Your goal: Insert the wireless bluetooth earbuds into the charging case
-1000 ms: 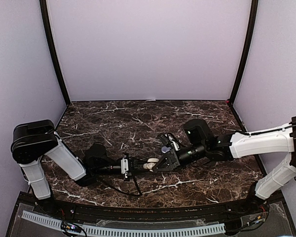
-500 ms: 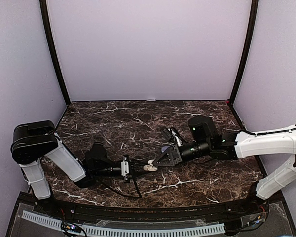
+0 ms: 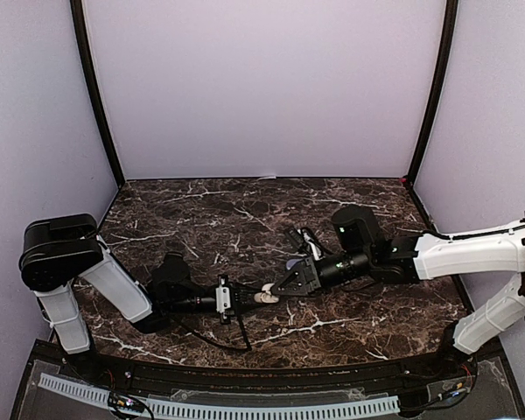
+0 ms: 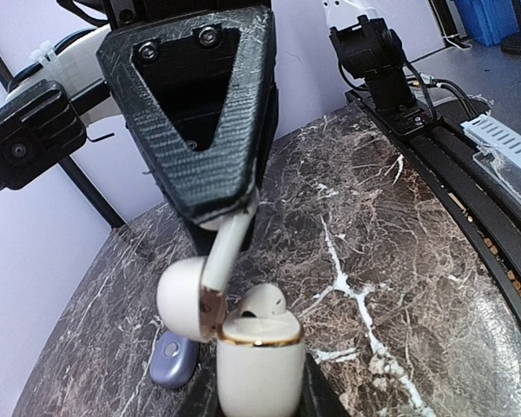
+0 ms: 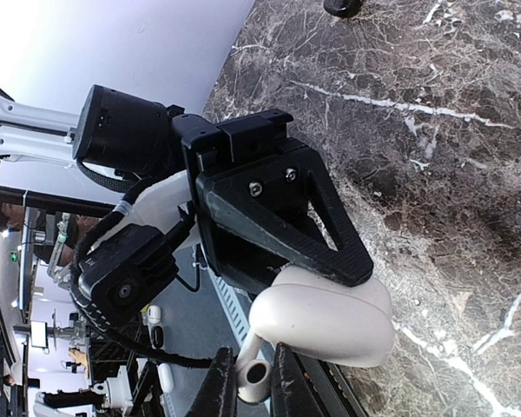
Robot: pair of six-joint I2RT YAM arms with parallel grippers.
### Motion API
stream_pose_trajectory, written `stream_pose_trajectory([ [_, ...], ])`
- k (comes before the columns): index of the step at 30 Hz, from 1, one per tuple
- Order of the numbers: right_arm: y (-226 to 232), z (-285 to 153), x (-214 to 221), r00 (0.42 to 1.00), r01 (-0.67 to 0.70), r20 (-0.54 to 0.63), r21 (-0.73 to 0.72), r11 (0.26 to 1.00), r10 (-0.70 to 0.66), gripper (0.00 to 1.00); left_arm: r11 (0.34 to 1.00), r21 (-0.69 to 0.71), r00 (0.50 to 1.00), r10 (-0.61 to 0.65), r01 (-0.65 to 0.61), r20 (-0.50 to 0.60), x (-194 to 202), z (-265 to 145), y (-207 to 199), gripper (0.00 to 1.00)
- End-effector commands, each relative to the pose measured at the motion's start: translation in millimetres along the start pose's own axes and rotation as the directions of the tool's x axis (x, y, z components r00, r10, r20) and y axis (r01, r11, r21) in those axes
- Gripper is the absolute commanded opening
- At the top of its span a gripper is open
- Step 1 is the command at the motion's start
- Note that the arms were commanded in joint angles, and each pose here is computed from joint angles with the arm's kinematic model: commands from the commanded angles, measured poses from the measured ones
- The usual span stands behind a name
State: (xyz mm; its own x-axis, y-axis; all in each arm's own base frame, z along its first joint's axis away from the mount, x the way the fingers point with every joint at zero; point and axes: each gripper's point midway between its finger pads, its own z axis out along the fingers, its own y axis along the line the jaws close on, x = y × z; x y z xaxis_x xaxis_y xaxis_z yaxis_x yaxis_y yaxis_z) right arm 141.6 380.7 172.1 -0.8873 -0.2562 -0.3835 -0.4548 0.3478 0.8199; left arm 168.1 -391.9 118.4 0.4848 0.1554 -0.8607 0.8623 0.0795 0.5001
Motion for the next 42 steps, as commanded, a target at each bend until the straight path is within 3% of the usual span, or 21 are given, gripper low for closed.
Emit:
stream_pose_trajectory([
  [1, 2.0, 3.2, -11.2, 1.0, 0.016, 0.018, 0.001, 1.0, -0.016, 0.0, 1.0, -0.013, 0.999, 0.026, -0.026, 0.031, -11.8, 1.3, 3.7, 0.0],
  [24, -12.3, 3.7, -5.0, 0.999, 0.031, 0.018, 0.084, 0.996, -0.032, 0.0, 0.999, -0.043, 0.999, -0.008, 0.01, 0.042, -13.6, 0.8, 9.1, 0.0],
  [32, -6.4, -2.6, -12.6, 0.993, 0.095, 0.057, 0.105, 0.99, -0.102, 0.0, 0.999, -0.048, 0.999, -0.023, 0.025, 0.033, -11.8, 1.2, 10.0, 0.0],
  [42, 17.5, -12.9, -10.6, 0.955, 0.277, 0.086, 0.081, 0.958, -0.283, 0.0, 0.995, -0.073, 0.997, -0.068, 0.07, 0.036, -12.8, 2.0, 15.8, 0.0],
])
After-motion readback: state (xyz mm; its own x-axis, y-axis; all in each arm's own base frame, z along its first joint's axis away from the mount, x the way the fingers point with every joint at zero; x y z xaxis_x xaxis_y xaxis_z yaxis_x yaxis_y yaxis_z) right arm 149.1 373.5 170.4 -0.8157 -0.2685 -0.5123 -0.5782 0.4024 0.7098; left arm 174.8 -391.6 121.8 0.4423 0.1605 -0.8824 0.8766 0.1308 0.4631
